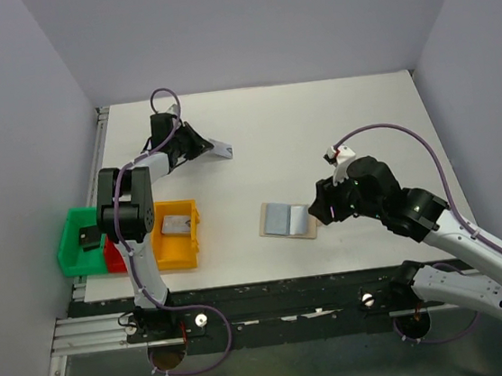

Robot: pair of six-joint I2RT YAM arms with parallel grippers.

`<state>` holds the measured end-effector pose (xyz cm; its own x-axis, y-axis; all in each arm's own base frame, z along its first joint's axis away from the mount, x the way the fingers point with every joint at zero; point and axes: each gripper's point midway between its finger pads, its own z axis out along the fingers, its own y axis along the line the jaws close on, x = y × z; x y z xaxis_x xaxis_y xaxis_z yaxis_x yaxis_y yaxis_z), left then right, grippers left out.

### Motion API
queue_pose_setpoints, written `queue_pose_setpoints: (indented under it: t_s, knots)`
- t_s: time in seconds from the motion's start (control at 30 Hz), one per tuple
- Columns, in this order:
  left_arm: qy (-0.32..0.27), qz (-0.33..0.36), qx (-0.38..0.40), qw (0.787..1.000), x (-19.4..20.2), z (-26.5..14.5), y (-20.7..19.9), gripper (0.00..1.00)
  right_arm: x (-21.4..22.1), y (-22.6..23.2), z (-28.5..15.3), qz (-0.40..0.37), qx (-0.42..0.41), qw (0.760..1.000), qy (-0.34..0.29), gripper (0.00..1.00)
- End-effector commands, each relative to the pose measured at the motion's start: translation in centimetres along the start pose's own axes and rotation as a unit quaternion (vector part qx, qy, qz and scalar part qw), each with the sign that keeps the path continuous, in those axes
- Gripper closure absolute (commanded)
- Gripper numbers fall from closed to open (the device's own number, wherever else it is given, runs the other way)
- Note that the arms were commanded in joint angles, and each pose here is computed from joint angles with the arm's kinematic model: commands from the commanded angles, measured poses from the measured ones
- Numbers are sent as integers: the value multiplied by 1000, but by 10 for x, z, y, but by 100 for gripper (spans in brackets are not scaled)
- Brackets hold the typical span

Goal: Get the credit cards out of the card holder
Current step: Place the credit card at the center of the board.

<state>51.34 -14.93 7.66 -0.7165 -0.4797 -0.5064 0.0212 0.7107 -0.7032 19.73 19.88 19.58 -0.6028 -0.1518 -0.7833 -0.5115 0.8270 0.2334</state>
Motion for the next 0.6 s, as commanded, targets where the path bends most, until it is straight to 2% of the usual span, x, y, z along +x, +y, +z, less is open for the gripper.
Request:
queue_pose_setpoints:
  t_s: [0.0,0.23,0.37,0.53,0.57]
  knots:
    - [12,9,0,1000,-1,-4,3,77,-3,4,-2,-1,-11,1000,-8,41]
    - [1,16,-11,1000,-15,-14,4,54,2,-1,-4,7,-3,1000,-8,41]
    - [-21,19,-29,999,-31,-26,5,44,4,-5,-5,10,10,1000,-8,41]
    - [-71,42,-69,994,-54,-53,0,37,8,-33,-3,40,90,995,-16,39]
    - [-81,47,-74,993,-55,-61,-5,35,10,-39,-2,50,107,993,-17,34]
